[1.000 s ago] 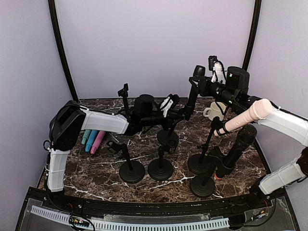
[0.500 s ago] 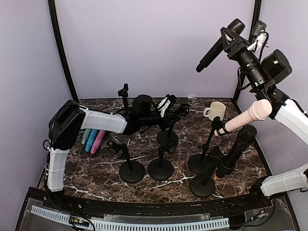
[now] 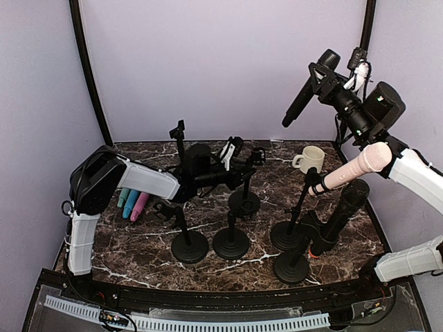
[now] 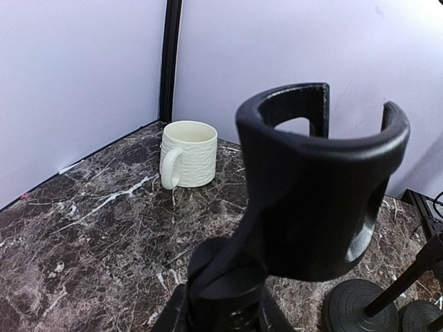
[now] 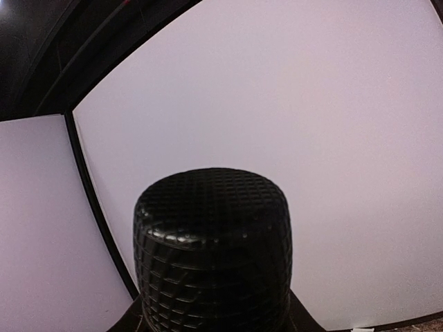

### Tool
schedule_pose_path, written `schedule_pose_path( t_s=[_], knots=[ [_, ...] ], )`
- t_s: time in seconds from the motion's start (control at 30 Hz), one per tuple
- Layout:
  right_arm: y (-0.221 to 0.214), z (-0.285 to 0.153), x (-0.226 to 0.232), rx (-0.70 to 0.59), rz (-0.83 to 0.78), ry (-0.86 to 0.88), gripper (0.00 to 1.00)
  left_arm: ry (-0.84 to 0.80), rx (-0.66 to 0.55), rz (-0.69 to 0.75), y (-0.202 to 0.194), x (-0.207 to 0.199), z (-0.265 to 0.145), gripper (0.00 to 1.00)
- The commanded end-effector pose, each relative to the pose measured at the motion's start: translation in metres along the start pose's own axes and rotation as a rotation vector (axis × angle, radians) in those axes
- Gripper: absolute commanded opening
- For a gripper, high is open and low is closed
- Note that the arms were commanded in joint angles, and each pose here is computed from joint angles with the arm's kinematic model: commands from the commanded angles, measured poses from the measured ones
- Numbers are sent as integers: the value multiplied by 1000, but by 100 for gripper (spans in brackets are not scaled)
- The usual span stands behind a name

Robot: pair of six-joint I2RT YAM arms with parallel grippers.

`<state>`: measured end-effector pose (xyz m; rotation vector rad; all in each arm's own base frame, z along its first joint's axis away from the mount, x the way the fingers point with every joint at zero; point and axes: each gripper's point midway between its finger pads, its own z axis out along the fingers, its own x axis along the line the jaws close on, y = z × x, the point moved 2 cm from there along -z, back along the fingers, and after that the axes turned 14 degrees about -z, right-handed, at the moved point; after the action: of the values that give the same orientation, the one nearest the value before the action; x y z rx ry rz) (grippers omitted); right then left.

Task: Remove the microphone from the stand
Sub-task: Pass from the right arm to the left

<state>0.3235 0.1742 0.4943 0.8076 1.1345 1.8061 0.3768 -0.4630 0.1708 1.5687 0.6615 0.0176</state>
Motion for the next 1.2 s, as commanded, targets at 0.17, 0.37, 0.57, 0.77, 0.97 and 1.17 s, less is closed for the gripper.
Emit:
schedule_pose_path(
  t_s=[0.17, 0.37, 0.57, 0.77, 0.97, 1.17],
  knots=[
    [7, -5, 6, -1, 13, 63, 0, -18, 42, -61, -6, -6, -21, 62],
    [8, -10, 10, 9, 13, 94, 0, 33, 51, 8, 19, -18, -47, 76],
    [12, -13, 31, 29, 2, 235, 0, 94, 45, 31, 35, -28, -85, 78],
    [18, -18, 50, 33, -9, 378, 0, 89, -23, 52, 105, -63, -113, 77],
    [18, -14, 61, 50, 59, 571, 0, -66, 2, 22, 149, -137, -97, 76],
    [12, -16, 74, 68, 114, 757, 0, -238, -16, -86, 172, -182, -61, 76]
  ],
)
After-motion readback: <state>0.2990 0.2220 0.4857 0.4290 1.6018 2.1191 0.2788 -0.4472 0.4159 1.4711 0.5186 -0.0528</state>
